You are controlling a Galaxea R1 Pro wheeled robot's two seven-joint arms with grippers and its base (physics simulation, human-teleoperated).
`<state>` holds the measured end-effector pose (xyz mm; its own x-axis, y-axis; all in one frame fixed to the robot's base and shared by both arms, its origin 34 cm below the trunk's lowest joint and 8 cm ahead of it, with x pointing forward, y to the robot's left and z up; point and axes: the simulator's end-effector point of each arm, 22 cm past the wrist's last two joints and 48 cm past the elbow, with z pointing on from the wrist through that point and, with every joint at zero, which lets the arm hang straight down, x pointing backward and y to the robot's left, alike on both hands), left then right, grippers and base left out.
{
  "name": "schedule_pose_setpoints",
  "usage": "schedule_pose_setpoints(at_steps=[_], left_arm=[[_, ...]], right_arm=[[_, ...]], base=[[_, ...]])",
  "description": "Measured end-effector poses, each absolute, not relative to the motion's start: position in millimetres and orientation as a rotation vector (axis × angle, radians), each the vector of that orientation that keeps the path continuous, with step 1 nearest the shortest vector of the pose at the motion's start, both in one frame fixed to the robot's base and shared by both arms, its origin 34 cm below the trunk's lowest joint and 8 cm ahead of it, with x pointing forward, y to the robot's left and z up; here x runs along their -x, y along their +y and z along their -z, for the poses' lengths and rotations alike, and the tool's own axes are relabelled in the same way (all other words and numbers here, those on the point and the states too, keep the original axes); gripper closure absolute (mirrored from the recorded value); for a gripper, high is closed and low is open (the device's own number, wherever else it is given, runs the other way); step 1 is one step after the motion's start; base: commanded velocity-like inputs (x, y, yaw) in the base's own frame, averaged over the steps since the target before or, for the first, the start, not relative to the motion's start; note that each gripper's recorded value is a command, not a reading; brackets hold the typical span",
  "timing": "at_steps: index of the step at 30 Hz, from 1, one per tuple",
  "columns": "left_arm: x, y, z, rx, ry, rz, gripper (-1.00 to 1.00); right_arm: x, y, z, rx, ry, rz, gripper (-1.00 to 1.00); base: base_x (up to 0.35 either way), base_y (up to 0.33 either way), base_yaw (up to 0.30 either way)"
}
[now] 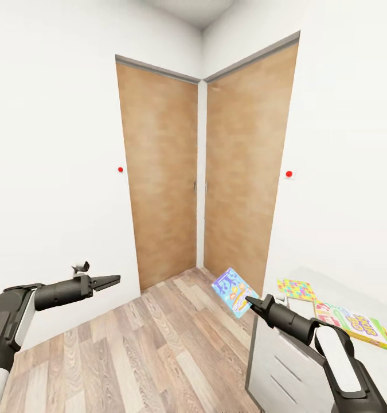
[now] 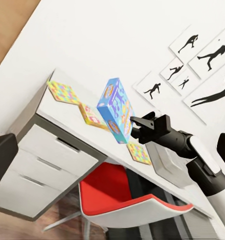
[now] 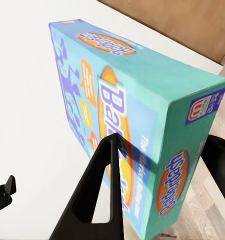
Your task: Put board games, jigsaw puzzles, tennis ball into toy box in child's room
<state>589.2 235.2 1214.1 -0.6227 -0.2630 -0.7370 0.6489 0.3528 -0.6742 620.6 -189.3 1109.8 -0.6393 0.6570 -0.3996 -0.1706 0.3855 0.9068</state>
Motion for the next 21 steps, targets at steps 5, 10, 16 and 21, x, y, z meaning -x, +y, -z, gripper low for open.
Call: schedule_pose_setpoints(at_steps=[5, 10, 16, 21], left_arm=[[-589.2, 235.2, -1214.1, -0.342, 1.789, 1.389, -1.0], [-589.2, 235.2, -1214.1, -0.342, 1.789, 1.389, -1.0], [-589.2, 235.2, -1214.1, -0.342, 1.789, 1.389, -1.0], [-589.2, 235.1, -1214.0, -0.341, 1.789, 1.39, -1.0]], right_arm=[[-620.6, -189.2, -1109.6, -0.42, 1.867, -1.343, 1.0], [-620.6, -189.3, -1109.3, -0.42, 1.868, -1.341, 1.0], [-620.6, -189.4, -1108.9, -0.419, 1.87, -1.339, 1.0], [-620.7, -189.6, -1108.5, -0.419, 1.871, -1.337, 1.0]], base=[[0.0, 0.029, -0.278], [0.0, 0.005, -0.278], [0.0, 0.001, -0.278], [0.0, 0.009, -0.278]])
